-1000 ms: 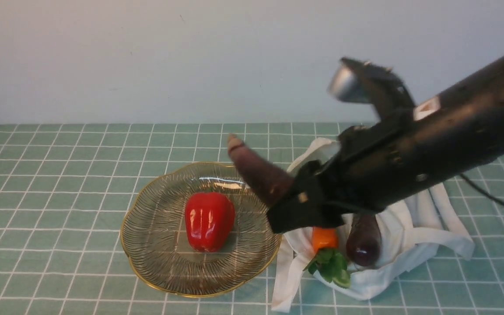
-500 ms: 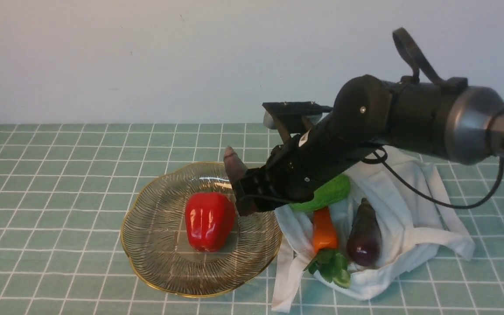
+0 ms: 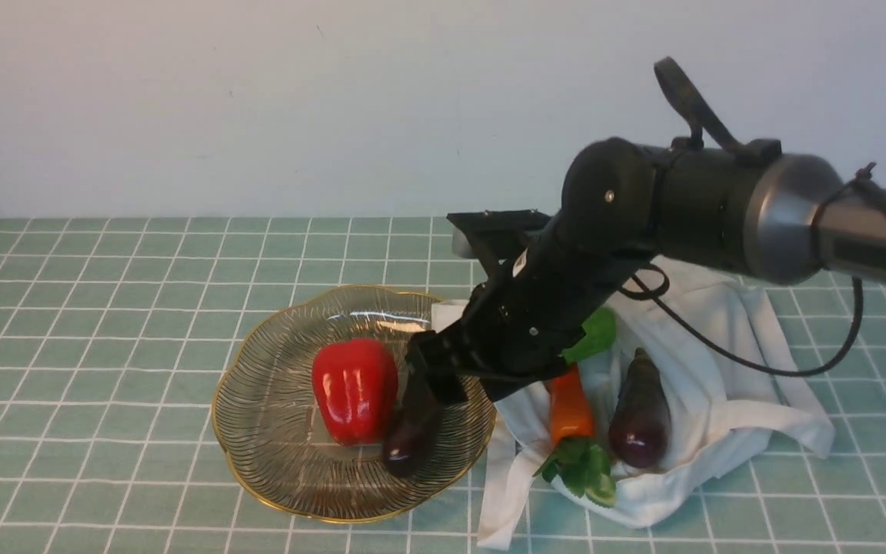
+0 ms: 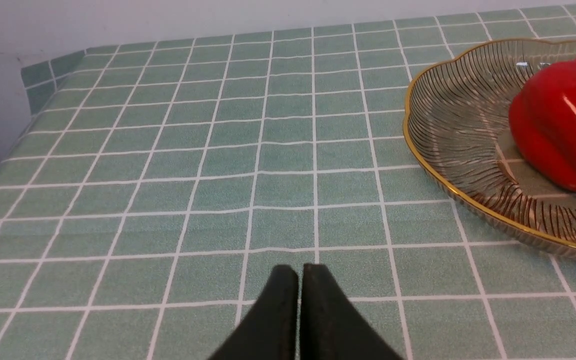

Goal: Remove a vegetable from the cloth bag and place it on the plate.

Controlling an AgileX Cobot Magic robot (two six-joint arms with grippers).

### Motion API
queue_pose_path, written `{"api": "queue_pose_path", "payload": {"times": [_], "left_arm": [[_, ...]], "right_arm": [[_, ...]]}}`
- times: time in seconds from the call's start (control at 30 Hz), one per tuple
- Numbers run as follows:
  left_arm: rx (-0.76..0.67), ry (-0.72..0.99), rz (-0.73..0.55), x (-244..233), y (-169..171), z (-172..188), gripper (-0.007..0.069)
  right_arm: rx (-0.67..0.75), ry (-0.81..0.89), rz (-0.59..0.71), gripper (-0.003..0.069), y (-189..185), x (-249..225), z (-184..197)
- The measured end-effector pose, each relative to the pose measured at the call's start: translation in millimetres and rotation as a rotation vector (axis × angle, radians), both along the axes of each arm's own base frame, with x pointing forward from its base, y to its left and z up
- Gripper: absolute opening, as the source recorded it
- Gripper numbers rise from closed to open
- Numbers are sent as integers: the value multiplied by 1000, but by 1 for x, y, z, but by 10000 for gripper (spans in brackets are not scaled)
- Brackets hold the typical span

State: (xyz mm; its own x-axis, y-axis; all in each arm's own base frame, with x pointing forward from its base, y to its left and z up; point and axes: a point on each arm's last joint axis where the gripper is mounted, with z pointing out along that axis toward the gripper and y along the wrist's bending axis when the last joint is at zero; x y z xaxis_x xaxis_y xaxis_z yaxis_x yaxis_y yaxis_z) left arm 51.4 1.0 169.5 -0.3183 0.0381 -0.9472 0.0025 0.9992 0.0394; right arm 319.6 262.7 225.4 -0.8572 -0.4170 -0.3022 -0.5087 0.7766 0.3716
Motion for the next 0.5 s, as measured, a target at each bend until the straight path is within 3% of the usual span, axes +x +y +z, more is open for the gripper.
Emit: {"api": "queue_pose_path", "payload": {"times": [0.13, 0.23, 0.33, 0.4, 0.47, 0.5], "left_arm": [[0, 0, 0, 0, 0, 0, -5], [0, 0, 0, 0, 0, 0, -5], [0, 0, 0, 0, 0, 0, -5], [0, 0, 0, 0, 0, 0, -5], [0, 0, 0, 0, 0, 0, -5], [0, 0, 0, 0, 0, 0, -5]], "right_arm": [[-14, 23, 70, 681, 2, 1, 31], [-4, -67, 62, 618, 2, 9, 69], [-5, -156, 28, 487, -8, 4, 103], [-16, -220, 13, 341, -22, -8, 127], [-19, -251, 10, 274, -29, -16, 138], [-20, -296, 7, 171, -43, -32, 155]]}}
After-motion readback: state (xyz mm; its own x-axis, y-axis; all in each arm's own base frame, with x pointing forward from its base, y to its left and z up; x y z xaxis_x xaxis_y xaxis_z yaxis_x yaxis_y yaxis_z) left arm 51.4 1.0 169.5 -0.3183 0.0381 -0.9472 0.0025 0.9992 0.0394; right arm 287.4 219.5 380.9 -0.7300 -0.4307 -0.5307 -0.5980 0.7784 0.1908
